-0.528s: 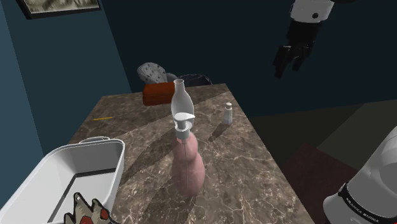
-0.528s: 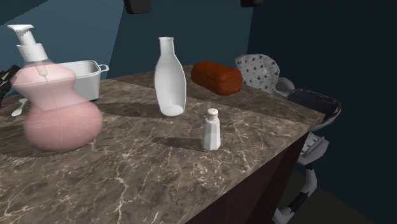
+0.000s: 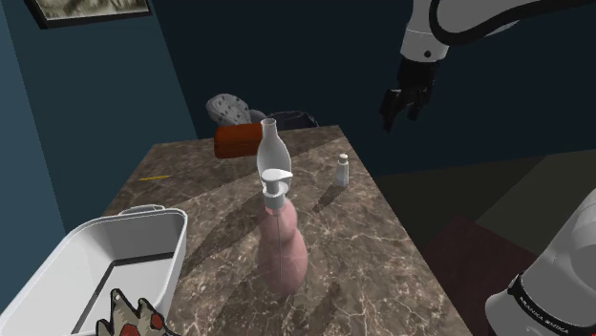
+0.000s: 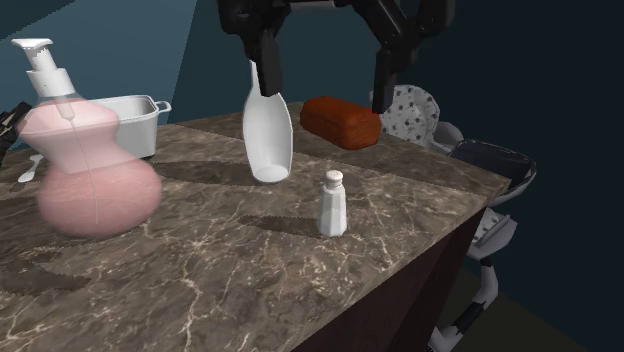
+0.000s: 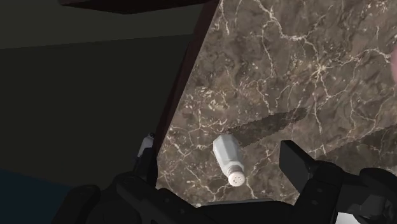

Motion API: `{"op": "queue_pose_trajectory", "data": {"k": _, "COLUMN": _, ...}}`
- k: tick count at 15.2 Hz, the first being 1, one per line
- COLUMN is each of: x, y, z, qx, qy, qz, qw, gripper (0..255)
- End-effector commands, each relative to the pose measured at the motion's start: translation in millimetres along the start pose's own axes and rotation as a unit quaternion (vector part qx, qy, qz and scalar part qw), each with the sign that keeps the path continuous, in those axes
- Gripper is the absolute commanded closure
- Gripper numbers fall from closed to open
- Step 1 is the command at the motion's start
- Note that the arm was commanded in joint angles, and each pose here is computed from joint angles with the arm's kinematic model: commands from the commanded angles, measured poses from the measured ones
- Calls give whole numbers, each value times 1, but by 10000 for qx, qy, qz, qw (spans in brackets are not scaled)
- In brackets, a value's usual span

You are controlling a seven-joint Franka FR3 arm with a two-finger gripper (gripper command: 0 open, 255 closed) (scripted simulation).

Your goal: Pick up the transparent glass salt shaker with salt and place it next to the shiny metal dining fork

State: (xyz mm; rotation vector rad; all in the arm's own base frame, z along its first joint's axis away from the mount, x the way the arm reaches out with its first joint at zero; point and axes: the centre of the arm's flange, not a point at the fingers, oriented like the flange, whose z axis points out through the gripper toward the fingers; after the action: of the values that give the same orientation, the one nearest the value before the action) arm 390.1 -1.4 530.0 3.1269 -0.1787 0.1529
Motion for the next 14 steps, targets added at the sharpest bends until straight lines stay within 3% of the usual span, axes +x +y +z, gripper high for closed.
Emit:
{"op": "queue_pose_trajectory", "data": {"k": 1, "x": 16, "y": -5, "z": 18, "qx": 44, "qy": 18, "qz": 11, "qw": 10000, "gripper": 0}}
{"op": "queue_pose_trajectory", "data": {"k": 14, "x": 129, "y": -38, "z": 139, "qx": 326, "qy": 71, "qz": 68, "qw": 9994, "gripper": 0}}
